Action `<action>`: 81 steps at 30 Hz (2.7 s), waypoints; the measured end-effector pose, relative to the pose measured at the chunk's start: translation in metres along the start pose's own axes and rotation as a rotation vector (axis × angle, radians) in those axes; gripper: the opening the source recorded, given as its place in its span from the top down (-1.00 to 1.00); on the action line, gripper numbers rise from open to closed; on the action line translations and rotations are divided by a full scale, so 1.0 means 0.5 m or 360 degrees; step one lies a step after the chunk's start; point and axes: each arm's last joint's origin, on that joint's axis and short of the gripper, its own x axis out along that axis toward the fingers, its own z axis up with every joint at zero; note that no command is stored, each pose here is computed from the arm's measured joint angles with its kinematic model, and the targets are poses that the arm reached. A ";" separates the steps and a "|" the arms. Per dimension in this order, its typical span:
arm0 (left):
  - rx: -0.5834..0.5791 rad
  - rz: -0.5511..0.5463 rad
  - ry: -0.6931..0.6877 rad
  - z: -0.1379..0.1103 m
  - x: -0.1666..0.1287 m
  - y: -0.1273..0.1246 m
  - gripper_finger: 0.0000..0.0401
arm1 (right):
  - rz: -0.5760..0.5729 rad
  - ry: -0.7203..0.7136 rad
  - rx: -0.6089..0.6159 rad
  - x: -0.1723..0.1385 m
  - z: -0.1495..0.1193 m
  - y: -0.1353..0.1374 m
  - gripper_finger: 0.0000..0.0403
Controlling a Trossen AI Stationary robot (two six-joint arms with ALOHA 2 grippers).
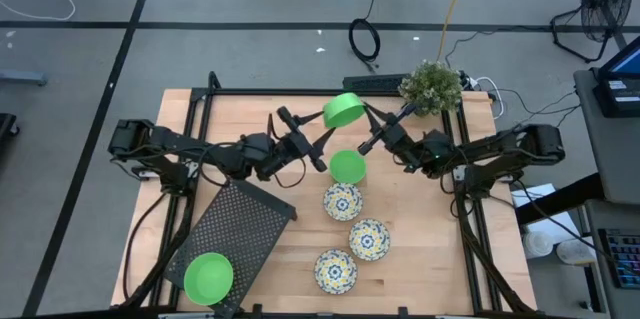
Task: Pick & Place Mini bowls
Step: Stack the bottom green bowl on the green bowl on the shelf
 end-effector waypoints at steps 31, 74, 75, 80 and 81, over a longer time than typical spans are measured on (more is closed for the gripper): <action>-0.0062 0.0439 0.0267 -0.010 0.004 0.026 -0.15 | -0.0041 -0.0014 -0.0063 0.000 0.022 0.031 1.00; 0.0238 0.0570 0.0642 0.234 -0.132 0.066 0.98 | 0.0069 0.0315 0.0194 -0.020 0.052 -0.023 -0.05; 0.0267 0.0592 0.0682 0.247 -0.142 0.069 0.98 | 0.0078 0.0315 0.0203 -0.021 0.053 -0.026 -0.06; 0.0221 0.0478 0.0608 0.304 -0.190 0.068 0.98 | 0.0086 0.0330 0.0207 -0.022 0.052 -0.026 -0.07; 0.0215 0.0453 0.0592 0.314 -0.199 0.069 0.98 | 0.0086 0.0327 0.0209 -0.022 0.053 -0.026 -0.06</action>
